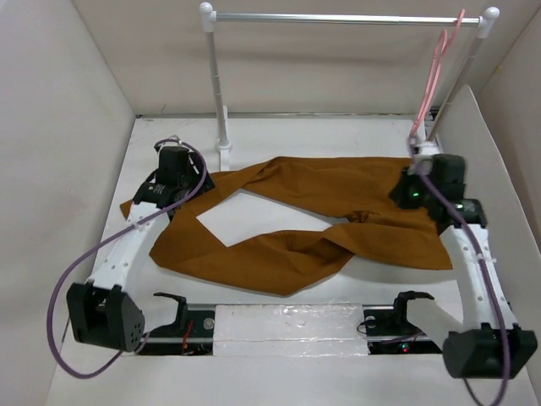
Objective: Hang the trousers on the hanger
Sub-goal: Flatten out the trousers at the center of the board.
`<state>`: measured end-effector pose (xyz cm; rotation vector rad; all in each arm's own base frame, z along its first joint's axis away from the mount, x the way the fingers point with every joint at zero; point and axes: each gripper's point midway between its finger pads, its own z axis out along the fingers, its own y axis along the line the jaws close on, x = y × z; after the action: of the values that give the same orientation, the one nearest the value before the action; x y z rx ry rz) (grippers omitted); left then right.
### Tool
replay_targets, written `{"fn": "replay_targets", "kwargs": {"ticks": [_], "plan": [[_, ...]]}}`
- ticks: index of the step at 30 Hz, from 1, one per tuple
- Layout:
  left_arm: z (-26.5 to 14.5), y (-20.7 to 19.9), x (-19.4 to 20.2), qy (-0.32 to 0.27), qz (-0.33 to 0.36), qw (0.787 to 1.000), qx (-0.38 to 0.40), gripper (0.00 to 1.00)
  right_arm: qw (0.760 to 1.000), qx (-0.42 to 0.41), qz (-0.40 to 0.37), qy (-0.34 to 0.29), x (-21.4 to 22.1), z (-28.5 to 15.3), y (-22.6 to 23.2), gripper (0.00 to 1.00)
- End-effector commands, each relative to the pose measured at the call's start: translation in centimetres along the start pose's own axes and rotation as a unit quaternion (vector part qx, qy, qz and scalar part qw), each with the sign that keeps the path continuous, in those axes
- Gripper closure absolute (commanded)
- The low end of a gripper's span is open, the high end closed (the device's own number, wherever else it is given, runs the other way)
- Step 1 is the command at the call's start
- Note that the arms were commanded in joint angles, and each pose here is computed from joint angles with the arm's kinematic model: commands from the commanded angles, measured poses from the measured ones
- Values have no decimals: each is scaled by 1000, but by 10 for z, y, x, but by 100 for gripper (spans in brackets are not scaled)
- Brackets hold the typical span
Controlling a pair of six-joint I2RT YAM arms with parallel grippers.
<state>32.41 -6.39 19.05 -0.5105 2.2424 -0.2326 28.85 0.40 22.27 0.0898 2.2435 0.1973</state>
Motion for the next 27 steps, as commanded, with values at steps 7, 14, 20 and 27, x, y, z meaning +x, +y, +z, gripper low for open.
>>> {"fn": "replay_targets", "kwargs": {"ticks": [7, 14, 20, 27], "plan": [[66, 59, 17, 10, -202, 979, 4, 63, 913, -280, -294, 47, 101, 38, 273, 38], [78, 90, 41, 41, -207, 974, -82, 52, 887, -299, -341, 82, 130, 89, 306, 31], [76, 115, 54, 52, -183, 971, -144, 47, 854, -337, -364, 157, 188, 95, 308, 39], [61, 90, 43, 25, -168, 980, -102, 47, 835, -368, -371, 172, 237, 34, 291, 100]]}}
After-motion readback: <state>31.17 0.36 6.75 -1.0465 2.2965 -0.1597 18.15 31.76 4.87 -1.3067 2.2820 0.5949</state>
